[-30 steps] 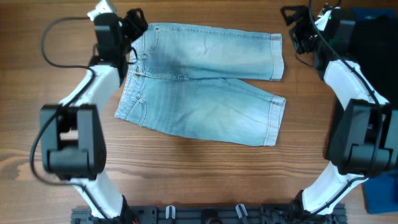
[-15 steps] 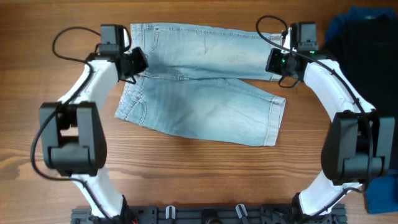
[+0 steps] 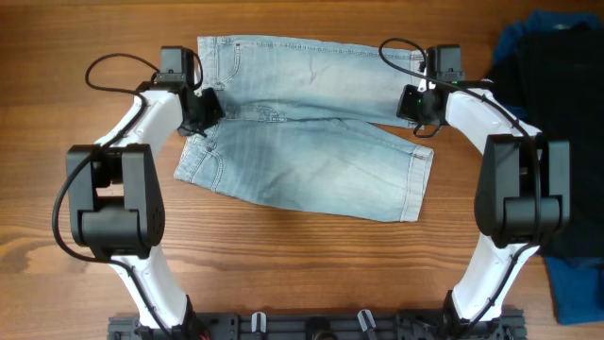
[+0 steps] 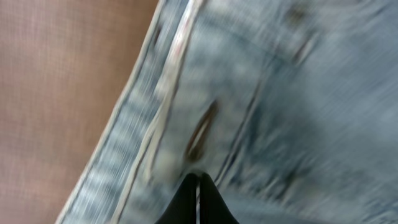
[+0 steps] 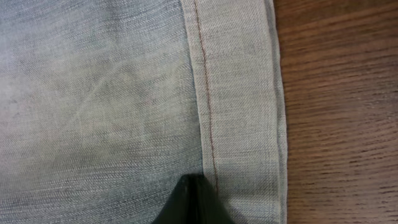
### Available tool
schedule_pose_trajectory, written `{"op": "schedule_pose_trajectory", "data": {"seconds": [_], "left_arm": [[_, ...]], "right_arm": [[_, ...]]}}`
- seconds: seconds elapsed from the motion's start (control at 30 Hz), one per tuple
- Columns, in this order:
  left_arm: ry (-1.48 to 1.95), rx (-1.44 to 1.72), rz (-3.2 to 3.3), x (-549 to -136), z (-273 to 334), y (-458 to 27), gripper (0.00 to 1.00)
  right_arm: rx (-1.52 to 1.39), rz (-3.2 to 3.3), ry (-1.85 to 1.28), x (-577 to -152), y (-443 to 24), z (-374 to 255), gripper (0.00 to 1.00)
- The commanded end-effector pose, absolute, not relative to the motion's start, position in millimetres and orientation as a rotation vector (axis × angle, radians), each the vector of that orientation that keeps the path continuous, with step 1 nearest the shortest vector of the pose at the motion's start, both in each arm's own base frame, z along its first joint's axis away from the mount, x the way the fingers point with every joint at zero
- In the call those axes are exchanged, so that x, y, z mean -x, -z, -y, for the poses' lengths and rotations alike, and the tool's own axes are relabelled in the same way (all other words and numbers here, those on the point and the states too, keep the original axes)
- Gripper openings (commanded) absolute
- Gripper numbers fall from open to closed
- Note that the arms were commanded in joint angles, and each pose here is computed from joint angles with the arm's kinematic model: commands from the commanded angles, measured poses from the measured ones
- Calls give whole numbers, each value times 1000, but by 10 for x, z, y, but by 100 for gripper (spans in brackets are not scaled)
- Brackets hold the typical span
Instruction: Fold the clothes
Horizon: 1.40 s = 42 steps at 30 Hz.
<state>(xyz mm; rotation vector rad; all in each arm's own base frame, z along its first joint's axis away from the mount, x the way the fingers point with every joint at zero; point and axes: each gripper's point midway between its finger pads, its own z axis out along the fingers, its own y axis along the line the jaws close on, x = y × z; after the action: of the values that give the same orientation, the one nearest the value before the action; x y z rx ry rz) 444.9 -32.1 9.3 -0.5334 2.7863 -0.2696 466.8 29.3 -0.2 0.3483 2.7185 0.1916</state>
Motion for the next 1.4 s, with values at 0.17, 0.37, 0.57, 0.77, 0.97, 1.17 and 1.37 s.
{"op": "schedule_pose_trajectory", "data": {"seconds": [0.17, 0.37, 0.57, 0.77, 0.97, 1.17, 1.37], "left_arm": [[64, 664, -2974, -3922, 143, 124, 4], [-111, 812, -3081, -3412, 5, 320, 4], [33, 761, -2929, -3693, 119, -292, 4], [214, 642, -2686, -3876, 333, -1274, 4], [201, 650, -2718, -3902, 334, -1121, 4], [183, 664, -2766, -3964, 339, -836, 4], [163, 674, -2810, -3951, 337, -648, 4]], "right_arm": [[-341, -2644, -193, -4253, -1197, -211, 33], [-395, -2803, -171, -3867, -1043, -203, 34], [-86, -2752, -465, -3965, -1163, -641, 4], [-20, -2697, -569, -4038, -1266, -884, 4], [139, -2533, -352, -4467, -1639, -685, 4], [205, -2382, -276, -5212, -1795, -582, 4], [227, -2332, -162, -5797, -1017, -293, 27]]}}
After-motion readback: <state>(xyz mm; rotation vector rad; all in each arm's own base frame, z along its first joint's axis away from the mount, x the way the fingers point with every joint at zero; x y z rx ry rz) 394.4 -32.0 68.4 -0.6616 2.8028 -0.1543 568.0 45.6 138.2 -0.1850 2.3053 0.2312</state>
